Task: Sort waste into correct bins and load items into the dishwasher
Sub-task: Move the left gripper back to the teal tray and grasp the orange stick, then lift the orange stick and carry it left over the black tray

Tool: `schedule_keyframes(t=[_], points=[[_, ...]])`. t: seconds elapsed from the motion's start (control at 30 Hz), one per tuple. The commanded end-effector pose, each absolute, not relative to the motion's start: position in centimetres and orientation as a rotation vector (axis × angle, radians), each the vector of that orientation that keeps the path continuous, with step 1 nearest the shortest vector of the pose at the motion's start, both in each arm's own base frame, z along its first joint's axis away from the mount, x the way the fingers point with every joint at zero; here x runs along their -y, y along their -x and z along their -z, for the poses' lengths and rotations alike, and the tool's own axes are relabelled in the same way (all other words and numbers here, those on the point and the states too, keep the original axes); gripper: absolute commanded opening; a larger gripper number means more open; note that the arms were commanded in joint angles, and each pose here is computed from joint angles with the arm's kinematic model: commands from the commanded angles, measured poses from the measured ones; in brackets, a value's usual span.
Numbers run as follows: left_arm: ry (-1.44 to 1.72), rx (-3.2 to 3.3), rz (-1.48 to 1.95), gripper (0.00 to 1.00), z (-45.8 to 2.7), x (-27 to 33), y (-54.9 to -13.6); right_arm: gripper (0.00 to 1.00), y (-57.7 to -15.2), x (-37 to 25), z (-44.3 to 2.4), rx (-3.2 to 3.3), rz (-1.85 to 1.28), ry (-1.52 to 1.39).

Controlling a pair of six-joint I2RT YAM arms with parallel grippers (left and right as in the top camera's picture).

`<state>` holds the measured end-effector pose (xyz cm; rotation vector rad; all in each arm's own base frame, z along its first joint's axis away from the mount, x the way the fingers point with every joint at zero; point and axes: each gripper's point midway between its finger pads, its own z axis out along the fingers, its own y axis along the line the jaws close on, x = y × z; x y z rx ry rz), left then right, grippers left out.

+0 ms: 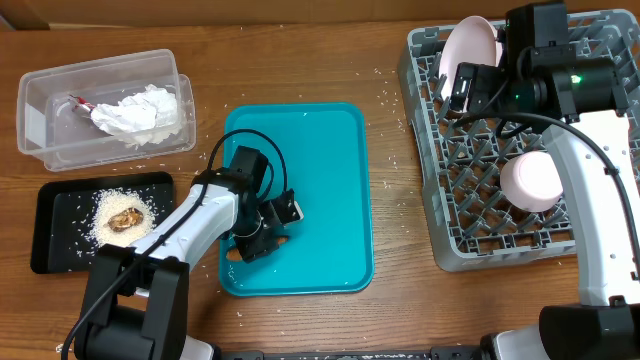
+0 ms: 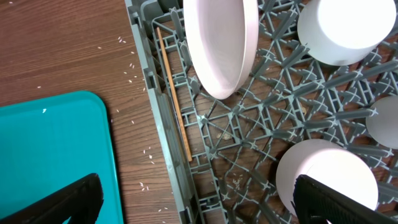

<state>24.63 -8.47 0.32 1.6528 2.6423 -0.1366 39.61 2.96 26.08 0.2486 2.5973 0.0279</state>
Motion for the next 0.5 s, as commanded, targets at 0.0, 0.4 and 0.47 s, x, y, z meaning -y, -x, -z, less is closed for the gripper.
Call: schedule_keyframes(t=[0.0,0.4,0.47], points=[[-1.695,-2.659,0.081,0.59,0.53,7.61,-24.0,1.0,-39.68,-2.78,-26.25,-2.588,-0.02,-0.253],[-1.699,-2.663,-0.003,0.18,0.49,6.82,-24.54,1.0,-39.68,-2.8,-26.25,-2.588,-0.02,-0.253],[-1.697,-2.659,-0.005,0.11,0.49,6.84,-24.64,1.0,-39.68,-2.8,-26.25,-2.588,-0.02,-0.253]])
